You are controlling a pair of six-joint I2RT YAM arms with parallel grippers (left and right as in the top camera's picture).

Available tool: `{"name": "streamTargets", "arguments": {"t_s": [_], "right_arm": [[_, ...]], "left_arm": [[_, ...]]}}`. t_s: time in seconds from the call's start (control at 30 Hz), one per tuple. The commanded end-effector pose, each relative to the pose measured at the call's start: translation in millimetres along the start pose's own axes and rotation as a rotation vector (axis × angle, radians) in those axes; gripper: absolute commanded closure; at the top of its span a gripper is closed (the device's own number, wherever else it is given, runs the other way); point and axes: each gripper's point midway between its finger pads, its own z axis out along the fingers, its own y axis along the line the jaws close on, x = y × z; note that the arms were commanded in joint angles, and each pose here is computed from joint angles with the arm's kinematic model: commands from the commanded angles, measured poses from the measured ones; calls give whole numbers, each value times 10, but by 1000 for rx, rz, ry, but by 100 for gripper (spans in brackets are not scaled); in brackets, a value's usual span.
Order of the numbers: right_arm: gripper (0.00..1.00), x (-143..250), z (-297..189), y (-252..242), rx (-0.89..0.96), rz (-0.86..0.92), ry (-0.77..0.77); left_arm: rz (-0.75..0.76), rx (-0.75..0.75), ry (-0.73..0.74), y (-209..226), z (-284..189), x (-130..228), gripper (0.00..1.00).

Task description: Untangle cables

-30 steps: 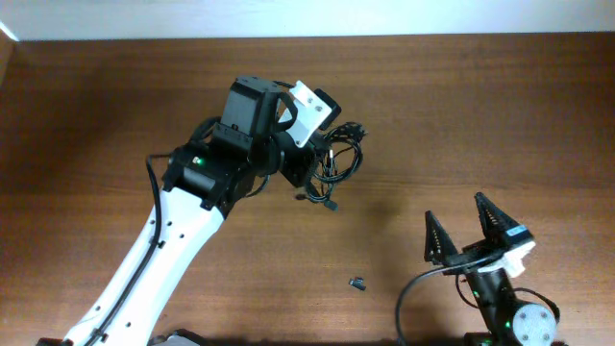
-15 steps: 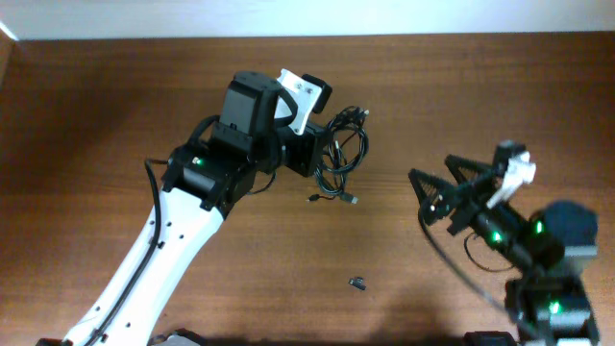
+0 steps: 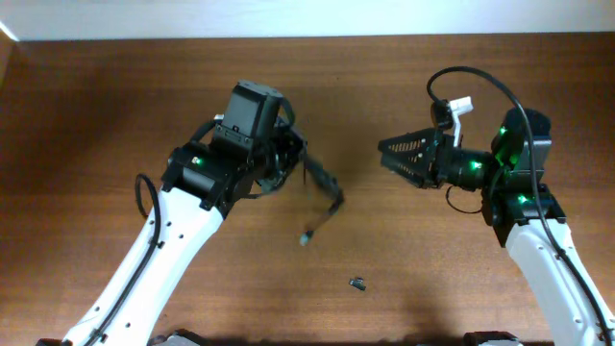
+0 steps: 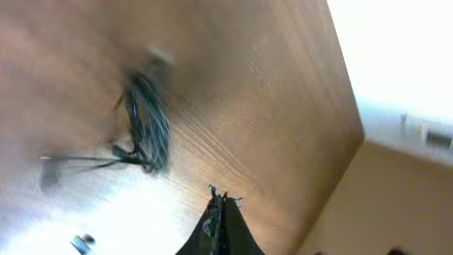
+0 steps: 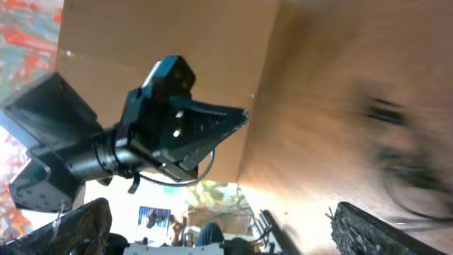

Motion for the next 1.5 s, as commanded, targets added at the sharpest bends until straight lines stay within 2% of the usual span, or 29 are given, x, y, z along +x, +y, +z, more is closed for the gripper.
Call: {"name": "streamTargets", "arguments": {"t_s": [0.0,0.1,0.17,0.2,0.23,0.3,0.33,0.37,0.4,0.43,0.5,0.6,0.73,0.8,0.93,1.07,1.27,1.4,1.47], "right_arm": [[1,158,191,193,-51,-219,74],[3,165,302,168,-25,-333,58],[3,180,304,146,-23,-412,62],[3,188,304,108,-11,-433,63],[3,171,303,39,20,-434,51],[3,121,292,-138,108,-423,20],[3,104,275,-258,167,-415,7],[2,85,241,-421,249,-394,-10],[2,73,212,-526,304,-385,-20],[1,65,188,-598,343,-383,-25],[1,28,149,-692,400,-372,-46],[1,8,138,-720,417,-371,-55],[1,-7,125,-746,434,-368,-63],[1,-12,121,-752,438,-368,-65],[1,-35,106,-776,457,-366,-77],[1,-36,106,-777,457,-366,-77],[1,-42,97,-793,468,-364,-81],[1,-36,95,-799,469,-361,-79],[1,-32,95,-802,470,-359,-78]], "left_arm": [[-262,-20,-79,53,-90,-121,100],[-262,-33,-105,87,-95,-162,100],[-261,-91,-207,240,-130,-310,100],[-259,-128,-257,332,-158,-378,89],[-255,-163,-298,419,-188,-433,72],[-245,-209,-325,525,-221,-460,49],[-242,-234,-323,583,-232,-445,27],[-209,-259,-334,628,-249,-462,13],[-126,-273,-365,625,-259,-533,4],[-89,-286,-382,631,-255,-572,1],[-5,-330,-423,652,-197,-675,0],[11,-370,-408,681,30,-695,1],[2,-413,-292,745,638,-594,0],[-1,-448,-249,831,919,-552,6],[-10,-538,-166,1100,1373,-447,5],[9,-504,-60,1099,1726,-271,5],[77,-464,-41,1017,2022,-8,7],[97,-522,-91,1137,2001,-76,15],[96,-533,-95,1162,1986,-92,16]]}}
